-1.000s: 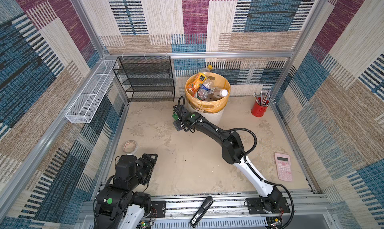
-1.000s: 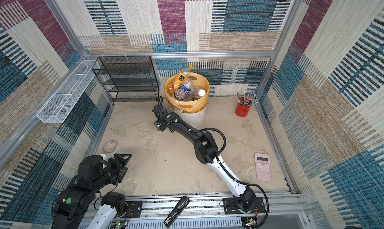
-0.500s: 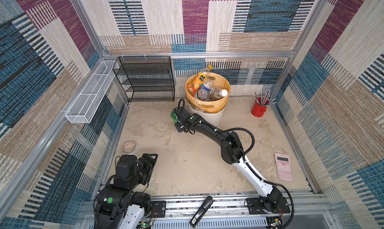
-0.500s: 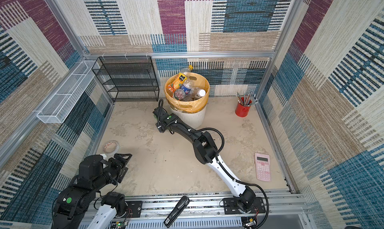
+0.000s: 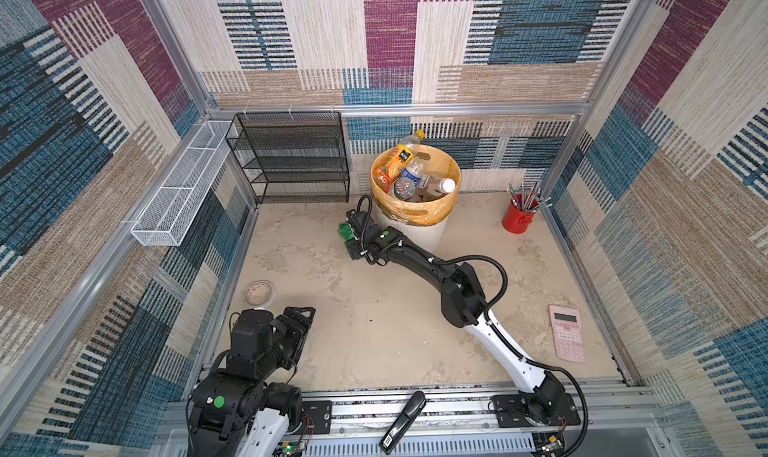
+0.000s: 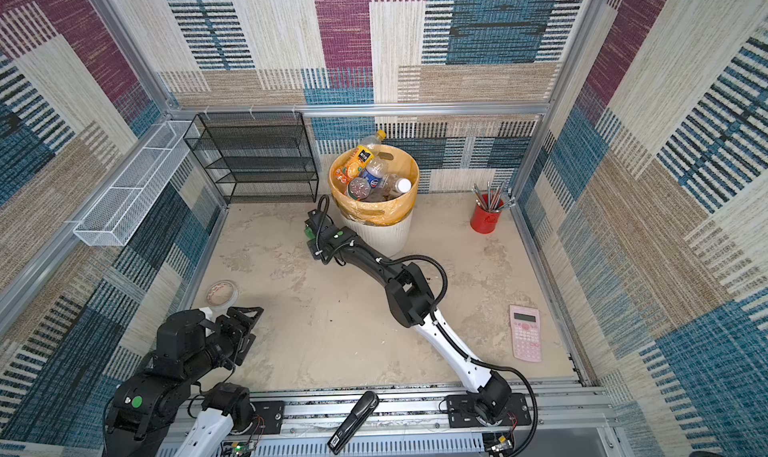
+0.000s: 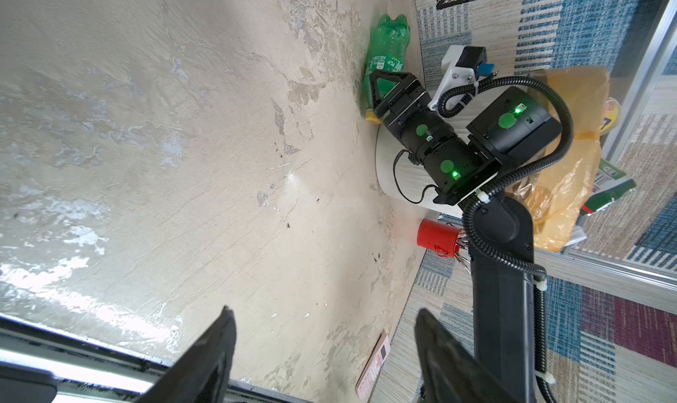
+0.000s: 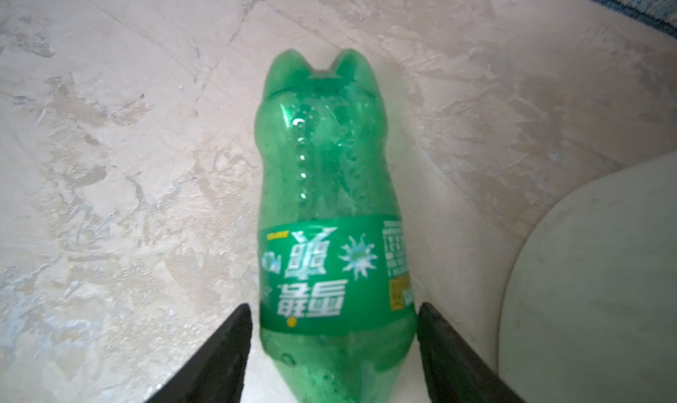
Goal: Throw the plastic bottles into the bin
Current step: 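Lower the right gripper onto the green Sprite bottle and close it, then lift the Sprite bottle with the right gripper and swing it over the bin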
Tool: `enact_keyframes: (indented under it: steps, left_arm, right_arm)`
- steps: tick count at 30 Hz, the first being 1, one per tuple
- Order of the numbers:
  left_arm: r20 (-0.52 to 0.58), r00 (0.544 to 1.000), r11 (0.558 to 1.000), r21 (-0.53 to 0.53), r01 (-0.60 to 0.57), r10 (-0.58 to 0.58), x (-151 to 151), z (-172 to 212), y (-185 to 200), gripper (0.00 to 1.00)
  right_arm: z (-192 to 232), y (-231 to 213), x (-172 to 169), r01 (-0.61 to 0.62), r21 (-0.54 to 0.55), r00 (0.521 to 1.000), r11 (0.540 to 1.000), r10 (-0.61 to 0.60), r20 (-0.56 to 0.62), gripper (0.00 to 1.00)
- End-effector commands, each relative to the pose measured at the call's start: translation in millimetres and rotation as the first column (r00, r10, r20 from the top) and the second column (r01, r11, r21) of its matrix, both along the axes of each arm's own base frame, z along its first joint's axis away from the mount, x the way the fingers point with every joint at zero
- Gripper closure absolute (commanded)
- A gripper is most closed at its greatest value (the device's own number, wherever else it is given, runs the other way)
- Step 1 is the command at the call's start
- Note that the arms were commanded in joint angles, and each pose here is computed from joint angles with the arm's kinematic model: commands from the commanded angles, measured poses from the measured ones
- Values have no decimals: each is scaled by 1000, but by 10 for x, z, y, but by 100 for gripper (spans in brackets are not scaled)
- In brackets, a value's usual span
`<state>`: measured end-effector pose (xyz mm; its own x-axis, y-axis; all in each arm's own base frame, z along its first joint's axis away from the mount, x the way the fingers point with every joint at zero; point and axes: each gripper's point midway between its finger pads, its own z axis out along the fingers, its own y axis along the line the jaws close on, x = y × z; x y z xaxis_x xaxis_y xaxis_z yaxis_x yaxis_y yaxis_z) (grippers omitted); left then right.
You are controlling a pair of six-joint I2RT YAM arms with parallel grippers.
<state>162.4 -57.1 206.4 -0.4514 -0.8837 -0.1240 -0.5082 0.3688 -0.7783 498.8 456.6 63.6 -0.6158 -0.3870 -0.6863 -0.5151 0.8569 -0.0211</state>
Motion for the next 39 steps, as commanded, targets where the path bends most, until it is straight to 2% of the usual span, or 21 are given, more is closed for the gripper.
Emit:
enact_keyframes:
  steps: [1, 4, 9, 12, 17, 21, 29, 32, 34, 36, 39]
  left_arm:
    - [5, 1000, 1000, 28, -7, 6, -11, 15, 43, 22]
    - [9, 1000, 1000, 30, -10, 9, 4, 19, 46, 22]
    - [12, 1000, 999, 35, -3, 3, 51, 31, 34, 22]
    - [15, 1000, 999, 37, -4, 4, 83, 37, 31, 22]
    - [24, 1000, 999, 41, -13, 12, 139, 46, 37, 22]
    - [23, 1000, 999, 35, -14, 13, 179, 27, 23, 22]
    - [20, 1000, 1000, 21, -20, 19, 286, -57, -6, 23]
    - [17, 1000, 999, 32, -10, 10, 314, -67, -13, 23]
    - [12, 1000, 999, 39, -4, 4, 331, -86, -18, 23]
    - [11, 1000, 999, 40, -2, 2, 353, -98, -25, 23]
    - [16, 1000, 999, 36, 6, -7, 406, -104, -50, 23]
  right_arm:
    - [126, 67, 52, 9, 50, 999, 999, -11, 30, 33]
    - [214, 62, 51, 8, 57, 999, 998, -11, 41, 39]
    - [532, 81, -69, -13, 88, 999, 996, 9, 47, 44]
    - [714, 104, -316, -40, 101, 999, 994, 36, 36, 44]
    - [902, 27, -966, -78, 186, 997, 980, 81, -11, 45]
    - [943, -288, -1474, -57, 235, 994, 970, 77, -75, 45]
    - [830, -1403, -2409, 115, 324, 974, 939, -42, -223, 45]
    - [799, -1803, -2668, 205, 359, 958, 911, -112, -263, 45]
    - [789, -2040, -2813, 274, 399, 942, 875, -161, -295, 45]
    - [862, -2213, -2913, 321, 464, 932, 825, -190, -308, 45]
    - [1121, -2471, -2985, 368, 579, 927, 728, -242, -286, 45]
